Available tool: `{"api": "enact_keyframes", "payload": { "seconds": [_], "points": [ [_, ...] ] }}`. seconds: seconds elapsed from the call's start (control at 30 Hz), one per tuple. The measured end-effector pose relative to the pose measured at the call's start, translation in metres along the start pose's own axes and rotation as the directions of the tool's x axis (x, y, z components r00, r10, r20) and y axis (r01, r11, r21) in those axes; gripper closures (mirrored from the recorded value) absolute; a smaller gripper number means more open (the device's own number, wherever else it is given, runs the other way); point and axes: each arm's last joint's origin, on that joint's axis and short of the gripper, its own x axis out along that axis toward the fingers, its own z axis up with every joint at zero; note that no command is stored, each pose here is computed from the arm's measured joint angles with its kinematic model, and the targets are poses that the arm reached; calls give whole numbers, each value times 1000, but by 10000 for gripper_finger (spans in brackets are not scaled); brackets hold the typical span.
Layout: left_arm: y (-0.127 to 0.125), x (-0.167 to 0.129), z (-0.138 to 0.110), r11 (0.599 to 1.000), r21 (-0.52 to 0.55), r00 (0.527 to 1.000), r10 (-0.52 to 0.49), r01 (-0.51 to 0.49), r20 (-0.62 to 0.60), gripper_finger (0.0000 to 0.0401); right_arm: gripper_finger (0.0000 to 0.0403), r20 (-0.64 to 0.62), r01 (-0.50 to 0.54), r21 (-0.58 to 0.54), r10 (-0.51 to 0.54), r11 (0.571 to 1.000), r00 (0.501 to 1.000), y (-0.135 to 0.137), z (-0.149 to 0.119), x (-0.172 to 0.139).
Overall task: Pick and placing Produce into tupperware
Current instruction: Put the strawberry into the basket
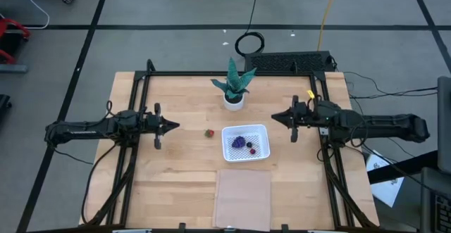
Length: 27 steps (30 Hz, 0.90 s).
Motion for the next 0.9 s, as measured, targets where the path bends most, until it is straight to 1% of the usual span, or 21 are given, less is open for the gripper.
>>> {"api": "enact_keyframes", "payload": {
  "seconds": [0.17,0.4,0.5,0.6,0.9],
  "points": [
    [0,0,0,1000,-1,1000,-1,1,-2,384,403,29,-6,-20,7,1000,1000,1,3,-12],
    [0,0,0,1000,0,1000,0,0,-2,384,403,81,-10,-18,11,1000,997,1,7,-32],
    [0,0,0,1000,0,1000,-1,1,-2,384,403,85,-11,-11,12,1000,996,1,7,-38],
    [0,0,0,1000,0,1000,0,0,-2,384,403,118,-18,-12,19,1000,993,2,8,-41],
    [0,0,0,1000,-2,1000,0,0,-2,384,403,126,-23,5,22,1000,992,-4,-27,-36]
  ]
}}
